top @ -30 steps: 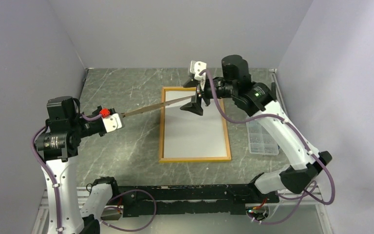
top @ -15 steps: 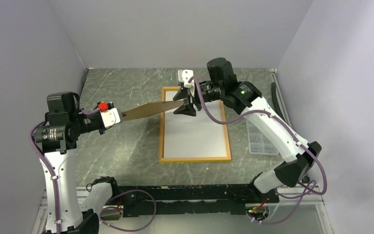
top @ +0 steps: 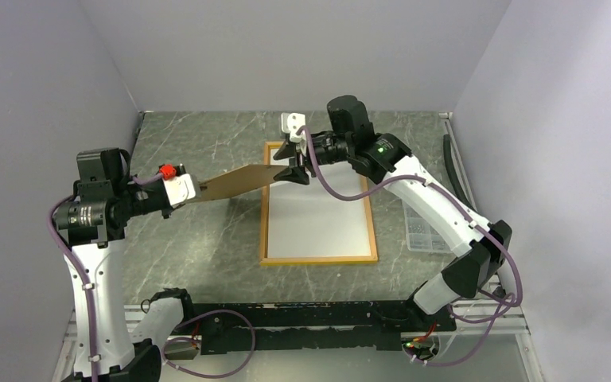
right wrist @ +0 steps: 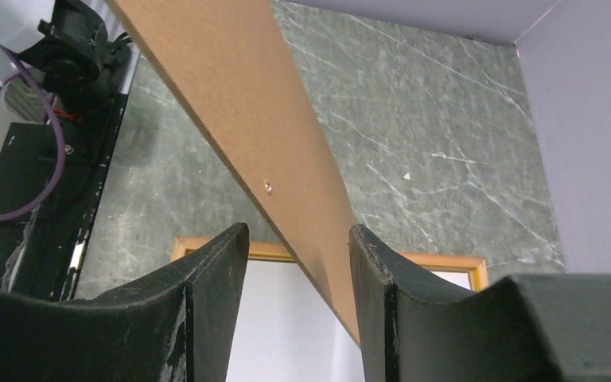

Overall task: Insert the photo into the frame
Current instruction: Turn over the photo frame item on the photo frame.

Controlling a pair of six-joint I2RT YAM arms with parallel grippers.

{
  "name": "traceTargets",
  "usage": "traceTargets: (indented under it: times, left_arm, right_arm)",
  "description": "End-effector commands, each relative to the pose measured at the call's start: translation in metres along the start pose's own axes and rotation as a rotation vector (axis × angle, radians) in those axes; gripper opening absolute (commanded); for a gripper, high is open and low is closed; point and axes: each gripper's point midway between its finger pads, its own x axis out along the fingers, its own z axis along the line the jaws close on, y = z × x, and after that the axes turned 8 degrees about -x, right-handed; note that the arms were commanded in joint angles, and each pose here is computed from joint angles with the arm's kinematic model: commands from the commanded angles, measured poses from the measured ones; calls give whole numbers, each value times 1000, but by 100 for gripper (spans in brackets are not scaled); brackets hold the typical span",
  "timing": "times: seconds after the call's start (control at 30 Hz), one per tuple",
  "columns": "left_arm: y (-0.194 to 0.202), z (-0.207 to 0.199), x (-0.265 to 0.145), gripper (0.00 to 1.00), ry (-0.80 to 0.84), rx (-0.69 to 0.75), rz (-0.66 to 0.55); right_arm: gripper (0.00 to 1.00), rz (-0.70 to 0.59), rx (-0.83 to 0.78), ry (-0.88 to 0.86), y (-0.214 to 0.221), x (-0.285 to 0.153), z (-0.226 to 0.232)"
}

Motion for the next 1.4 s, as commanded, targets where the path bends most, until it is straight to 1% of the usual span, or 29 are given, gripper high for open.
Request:
traceTargets:
  times: [0.0, 0.1, 0.17, 0.23, 0.37, 0.4, 0.47, 0.5, 0.53, 0.57, 0.63, 0.67, 0.7, 0.73, 0.8, 0.83, 0.9, 1.0, 1.1, 1.27, 1.33, 1.37]
  left_arm:
    - [-36, 4, -6, 3, 2, 114, -102]
    - [-36, 4, -6, 3, 1, 117, -101]
    - [-37, 4, -6, 3, -1, 117, -102]
    - [-37, 5, -6, 3, -4, 114, -106]
    - [-41, 11, -6, 3, -21, 101, -114]
    - [-42, 14, -6, 3, -32, 95, -118]
    - [-46, 22, -7, 3, -59, 84, -123]
    - [-49, 27, -7, 6, -77, 83, -128]
    - [-50, 31, -8, 14, -94, 77, -133]
    - [-52, 36, -8, 25, -115, 81, -138]
    - [-56, 43, -10, 45, -162, 98, -152]
    - [-56, 49, -10, 53, -190, 98, -161]
    - [-59, 53, -13, 67, -226, 116, -171]
    - [-63, 60, -15, 77, -260, 135, -179]
    - [-63, 72, -17, 92, -300, 112, -171]
    - [-64, 79, -18, 94, -321, 88, -165]
    - [-66, 98, -22, 94, -384, 15, -157]
    - [-71, 130, -33, 94, -516, -67, -151]
    - [-74, 162, -45, 94, -637, -128, -145]
    - [-85, 202, -65, 94, -797, -248, -180]
    - [-80, 214, -67, 94, -835, -306, -172]
    - [-73, 219, -64, 94, -836, -334, -151]
  right_arm:
    - [54, -39, -41, 53, 2, 12, -16]
    - [54, -55, -60, 32, 1, 14, -12]
    - [51, -60, -66, 33, 1, 13, -11]
    - [41, -62, -64, 36, 1, 14, -12]
    - [7, -65, -46, 38, -2, 15, -15]
    - [1, -67, -40, 42, -3, 16, -16]
    - [0, -79, -30, 48, -7, 15, -18]
    - [0, -91, -23, 55, -10, 15, -19]
    - [0, -104, -19, 62, -13, 14, -20]
    - [0, -119, -16, 69, -16, 14, -20]
    - [0, -154, 4, 102, -23, 13, -25]
    - [0, -172, 15, 114, -26, 13, -27]
    - [0, -190, 34, 118, -30, 13, -28]
    - [0, -205, 68, 116, -33, 15, -29]
    - [0, -234, 112, 115, -41, 16, -32]
    - [0, -250, 142, 126, -45, 16, -35]
    - [0, -295, 188, 145, -55, 15, -41]
    - [0, -342, 282, 227, -74, 6, -61]
    - [0, -373, 415, 297, -86, -8, -80]
    - [0, -324, 647, 333, -75, -16, -99]
    - [0, -324, 739, 335, -67, -23, -107]
    - [0, -329, 810, 331, -61, -26, -110]
